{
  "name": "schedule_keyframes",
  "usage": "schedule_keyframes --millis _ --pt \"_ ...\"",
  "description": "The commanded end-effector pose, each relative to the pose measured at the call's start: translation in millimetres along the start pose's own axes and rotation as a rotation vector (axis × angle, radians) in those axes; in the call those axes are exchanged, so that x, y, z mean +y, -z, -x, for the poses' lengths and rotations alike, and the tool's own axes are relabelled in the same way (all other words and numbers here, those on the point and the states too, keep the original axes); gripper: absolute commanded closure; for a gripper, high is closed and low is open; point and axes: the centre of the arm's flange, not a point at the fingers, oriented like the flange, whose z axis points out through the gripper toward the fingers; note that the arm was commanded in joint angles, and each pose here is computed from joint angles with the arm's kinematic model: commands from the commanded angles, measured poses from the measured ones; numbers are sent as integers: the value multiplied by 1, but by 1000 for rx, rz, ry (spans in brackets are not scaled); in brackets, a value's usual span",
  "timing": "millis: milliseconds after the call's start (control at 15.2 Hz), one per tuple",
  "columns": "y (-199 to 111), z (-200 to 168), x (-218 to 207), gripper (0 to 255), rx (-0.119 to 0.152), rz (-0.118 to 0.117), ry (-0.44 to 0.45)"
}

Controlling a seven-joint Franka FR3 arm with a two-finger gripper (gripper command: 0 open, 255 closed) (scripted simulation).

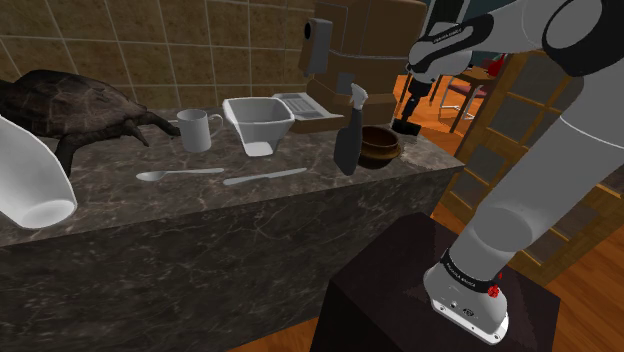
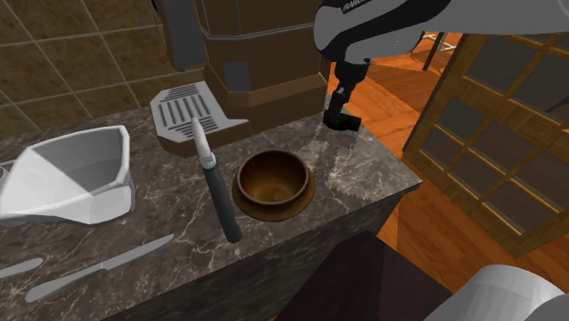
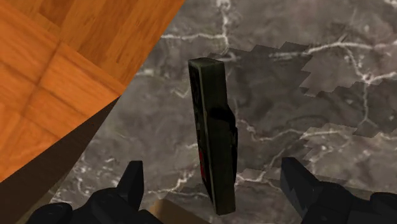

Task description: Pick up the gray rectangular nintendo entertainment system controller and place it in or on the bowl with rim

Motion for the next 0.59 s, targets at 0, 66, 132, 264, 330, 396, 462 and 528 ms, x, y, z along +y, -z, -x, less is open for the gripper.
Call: schedule_keyframes --millis 0,66,132,264,330,396,462,528 --pt "-29 2 -2 0 -41 -28 -7" --pt "-34 2 -2 0 -41 -28 -7" --pt "-39 2 -3 0 -41 -28 -7" --pt "-42 2 -3 0 -41 -28 -7" --pt "-42 2 -3 0 -41 -28 -7" --pt "-42 2 -3 0 -41 -28 -7" --pt "-42 2 -3 0 -41 -28 -7" --pt "-42 2 -3 0 -41 -28 -7"
